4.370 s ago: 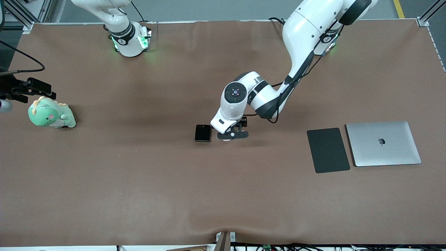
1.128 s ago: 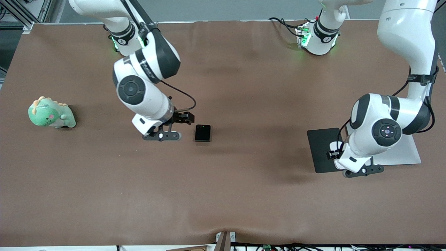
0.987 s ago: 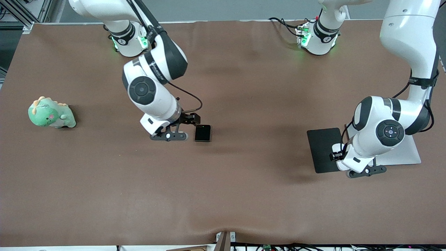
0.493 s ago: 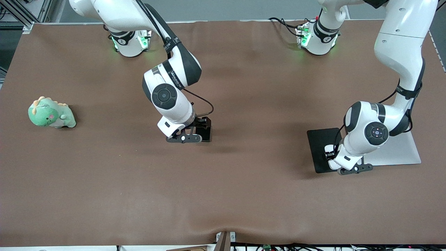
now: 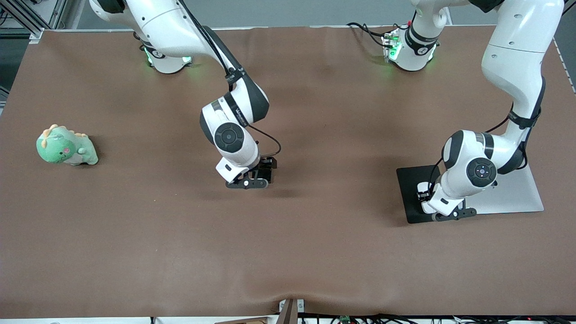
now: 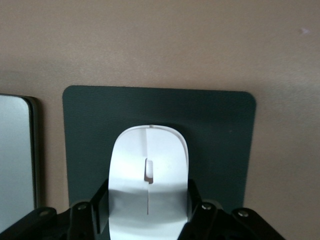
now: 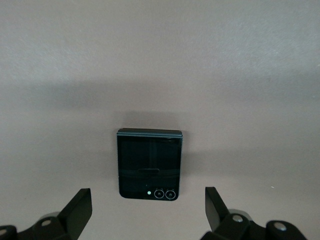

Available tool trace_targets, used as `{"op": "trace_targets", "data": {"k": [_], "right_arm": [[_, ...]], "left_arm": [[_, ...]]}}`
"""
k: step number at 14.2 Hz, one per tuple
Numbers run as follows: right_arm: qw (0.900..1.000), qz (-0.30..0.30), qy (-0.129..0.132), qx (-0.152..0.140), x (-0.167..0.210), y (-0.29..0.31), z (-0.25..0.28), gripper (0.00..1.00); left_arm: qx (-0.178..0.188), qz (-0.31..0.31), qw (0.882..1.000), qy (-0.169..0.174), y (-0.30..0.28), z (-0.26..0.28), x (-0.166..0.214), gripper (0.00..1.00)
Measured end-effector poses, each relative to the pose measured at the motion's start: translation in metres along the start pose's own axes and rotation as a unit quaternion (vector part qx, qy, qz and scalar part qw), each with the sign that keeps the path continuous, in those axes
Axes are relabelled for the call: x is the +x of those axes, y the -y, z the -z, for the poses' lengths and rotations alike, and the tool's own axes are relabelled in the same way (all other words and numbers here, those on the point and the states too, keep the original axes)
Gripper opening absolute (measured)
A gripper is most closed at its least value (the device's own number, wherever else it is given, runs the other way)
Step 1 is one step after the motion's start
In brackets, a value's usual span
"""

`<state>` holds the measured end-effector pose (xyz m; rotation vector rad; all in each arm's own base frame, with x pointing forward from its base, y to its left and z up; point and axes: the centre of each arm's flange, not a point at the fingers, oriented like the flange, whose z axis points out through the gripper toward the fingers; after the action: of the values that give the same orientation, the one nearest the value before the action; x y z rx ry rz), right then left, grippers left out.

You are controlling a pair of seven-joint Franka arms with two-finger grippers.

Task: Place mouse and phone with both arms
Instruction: 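Lower the mouse onto the pad while the right gripper grasps the phone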

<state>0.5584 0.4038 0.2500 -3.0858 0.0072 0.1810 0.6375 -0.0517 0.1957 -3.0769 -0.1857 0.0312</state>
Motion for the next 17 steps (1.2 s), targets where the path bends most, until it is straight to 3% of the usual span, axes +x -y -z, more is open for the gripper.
{"op": "trace_targets", "data": {"k": [8,12,13,17], "right_arm": [[1.000,-0.019,-0.010,-0.005,-0.009,0.004,-0.048,1.00],[1.000,-0.028,-0.014,-0.003,-0.010,0.005,-0.052,1.00],[0.999,-0.030,-0.017,-0.003,-0.010,0.007,-0.057,1.00],[0.999,-0.027,-0.019,-0.007,-0.017,0.015,-0.078,1.00]], "left_arm": [[-0.005,-0.006,1.000,-0.002,0.001,-0.012,-0.010,0.61],[-0.007,-0.007,1.000,-0.004,-0.001,-0.011,-0.009,0.96],[-0.008,-0.007,1.000,-0.009,-0.001,-0.008,-0.007,1.00],[-0.007,-0.001,0.998,-0.055,0.004,0.058,0.012,1.00]]}}
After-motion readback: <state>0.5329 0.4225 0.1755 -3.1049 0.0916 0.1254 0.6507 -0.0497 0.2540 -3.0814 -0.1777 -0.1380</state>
